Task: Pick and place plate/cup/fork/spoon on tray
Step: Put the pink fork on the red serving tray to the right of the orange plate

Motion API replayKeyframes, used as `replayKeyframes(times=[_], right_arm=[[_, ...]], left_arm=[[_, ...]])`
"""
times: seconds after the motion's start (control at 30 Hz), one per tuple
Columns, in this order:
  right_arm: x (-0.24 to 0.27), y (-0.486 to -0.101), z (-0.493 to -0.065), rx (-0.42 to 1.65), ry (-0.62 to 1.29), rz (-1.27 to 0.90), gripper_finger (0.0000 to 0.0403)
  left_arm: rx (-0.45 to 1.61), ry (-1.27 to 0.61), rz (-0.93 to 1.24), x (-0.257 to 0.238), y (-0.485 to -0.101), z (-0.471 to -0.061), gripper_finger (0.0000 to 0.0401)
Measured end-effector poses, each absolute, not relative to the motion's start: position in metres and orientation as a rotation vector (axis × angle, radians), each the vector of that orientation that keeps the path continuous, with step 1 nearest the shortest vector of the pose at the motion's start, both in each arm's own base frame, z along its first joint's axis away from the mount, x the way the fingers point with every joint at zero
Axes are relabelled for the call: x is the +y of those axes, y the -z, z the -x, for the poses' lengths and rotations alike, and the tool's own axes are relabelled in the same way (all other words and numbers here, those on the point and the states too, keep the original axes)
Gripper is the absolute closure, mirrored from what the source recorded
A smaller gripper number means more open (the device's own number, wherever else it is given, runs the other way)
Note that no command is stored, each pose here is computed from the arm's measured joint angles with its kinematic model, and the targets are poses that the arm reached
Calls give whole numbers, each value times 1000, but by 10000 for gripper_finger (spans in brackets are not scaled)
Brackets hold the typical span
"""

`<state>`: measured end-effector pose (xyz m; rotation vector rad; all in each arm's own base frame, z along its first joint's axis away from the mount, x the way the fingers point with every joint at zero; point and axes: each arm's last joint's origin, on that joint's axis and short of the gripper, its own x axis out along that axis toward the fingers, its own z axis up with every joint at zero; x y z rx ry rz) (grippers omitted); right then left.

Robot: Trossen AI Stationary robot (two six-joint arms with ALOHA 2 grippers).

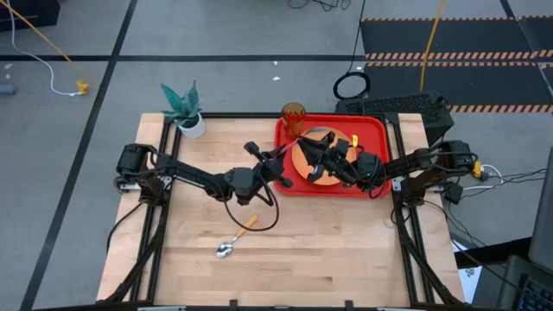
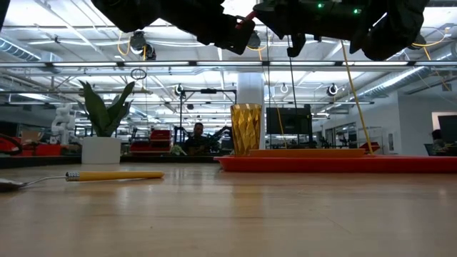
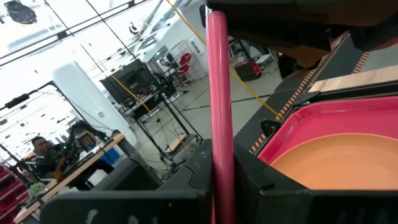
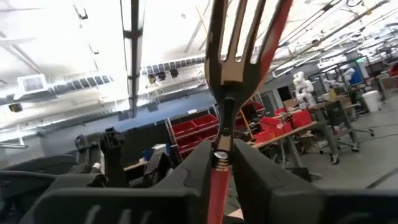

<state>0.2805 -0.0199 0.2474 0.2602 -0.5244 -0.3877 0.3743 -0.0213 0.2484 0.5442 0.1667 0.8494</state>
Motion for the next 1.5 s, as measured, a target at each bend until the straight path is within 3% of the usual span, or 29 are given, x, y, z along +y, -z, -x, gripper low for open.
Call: replayKeyframes(times=[0.17, 0.53, 1.07, 1.5], right_arm=[[-22, -248, -281, -526, 374, -259, 382], [-22, -248, -281, -518, 385, -222, 381], [-22, -257, -274, -502, 411, -154, 382], [-7, -273, -243, -147, 570, -36, 382]], left_arm=[[171, -851, -553, -22, -249, -374, 371], [195, -845, -600, -22, -248, -374, 367], [227, -840, -560, -26, -242, -374, 201], [292, -828, -528, -36, -254, -359, 187]])
